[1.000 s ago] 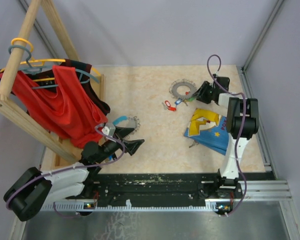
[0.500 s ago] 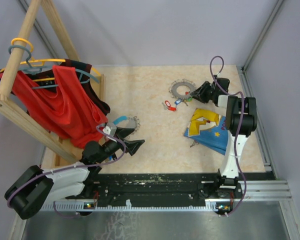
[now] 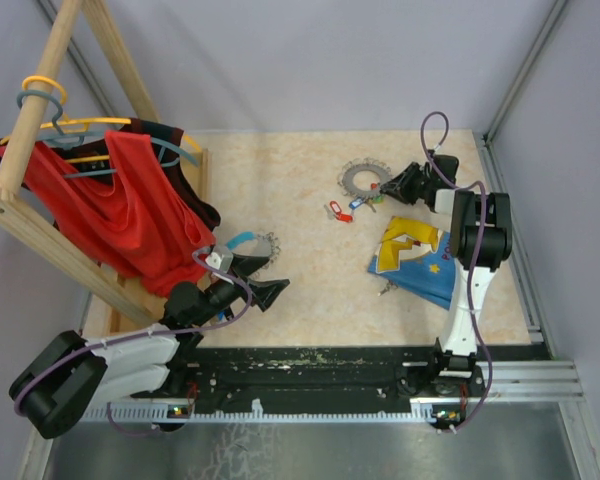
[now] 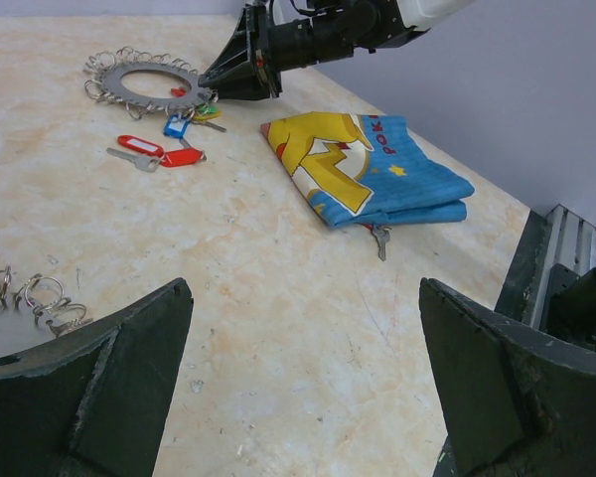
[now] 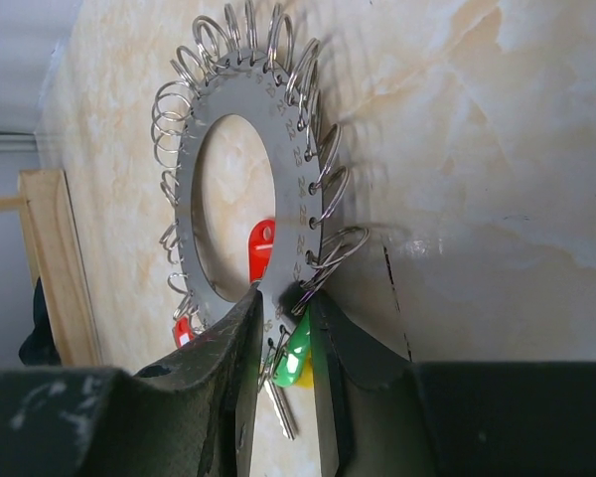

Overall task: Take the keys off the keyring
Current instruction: Pick up the keyring from the center of the board.

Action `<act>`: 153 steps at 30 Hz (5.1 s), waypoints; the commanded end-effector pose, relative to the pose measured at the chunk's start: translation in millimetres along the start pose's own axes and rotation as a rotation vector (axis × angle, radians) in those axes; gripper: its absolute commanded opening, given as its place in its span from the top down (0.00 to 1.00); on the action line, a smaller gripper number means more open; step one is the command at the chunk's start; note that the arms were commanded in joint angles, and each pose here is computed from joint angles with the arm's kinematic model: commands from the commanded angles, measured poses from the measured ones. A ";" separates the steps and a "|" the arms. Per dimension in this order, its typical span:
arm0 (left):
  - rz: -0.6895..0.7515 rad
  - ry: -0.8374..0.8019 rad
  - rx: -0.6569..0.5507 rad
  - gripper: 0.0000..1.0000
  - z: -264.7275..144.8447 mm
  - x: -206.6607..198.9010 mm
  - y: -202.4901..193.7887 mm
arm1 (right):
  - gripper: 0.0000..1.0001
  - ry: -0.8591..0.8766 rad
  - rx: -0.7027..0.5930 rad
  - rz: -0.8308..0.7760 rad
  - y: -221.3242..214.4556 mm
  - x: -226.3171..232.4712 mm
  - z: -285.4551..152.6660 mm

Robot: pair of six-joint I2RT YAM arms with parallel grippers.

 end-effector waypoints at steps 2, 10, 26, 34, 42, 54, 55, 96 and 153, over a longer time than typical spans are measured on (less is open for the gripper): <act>0.019 -0.017 -0.028 0.00 4.6 -1.0 8.3 | 0.76 0.078 -0.037 -0.037 17.5 14.7 3.4; 0.016 -0.026 -0.026 0.00 3.4 -2.5 9.2 | 0.83 0.114 -0.042 -0.003 19.0 13.4 2.6; 0.024 -0.143 0.004 0.00 -0.8 -14.5 9.1 | 1.00 0.197 -0.065 0.013 23.7 26.0 -13.0; 0.055 -0.195 0.001 0.03 1.4 -18.3 5.9 | 1.00 0.236 -0.077 -0.004 21.3 39.1 -26.4; 0.104 -0.254 -0.017 0.03 10.7 -25.5 -0.7 | 1.00 0.248 -0.065 -0.005 14.3 43.6 -35.5; 0.257 -0.272 -0.001 0.06 32.6 -35.3 -6.5 | 1.00 0.273 -0.050 -0.006 -0.8 58.7 -59.9; 0.272 -0.271 -0.001 0.06 33.9 -36.1 -6.4 | 1.00 0.274 -0.047 -0.011 -3.0 60.2 -62.4; 0.762 -0.309 -0.167 0.07 154.4 22.0 -35.1 | 1.00 0.330 0.027 -0.032 -65.8 67.8 -110.8; 1.268 0.031 -0.216 0.29 140.8 63.9 -16.2 | 1.00 0.418 0.239 -0.046 -128.4 106.5 -95.0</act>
Point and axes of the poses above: each gripper's point midway between its finger pads, its own z axis out along the fingers, its own x axis along the line the jaws close on, y = z × x, the point moved 8 cm from there along -z, back along the fingers, and after that the axes turned 9 degrees about z, right-handed, at the moved point
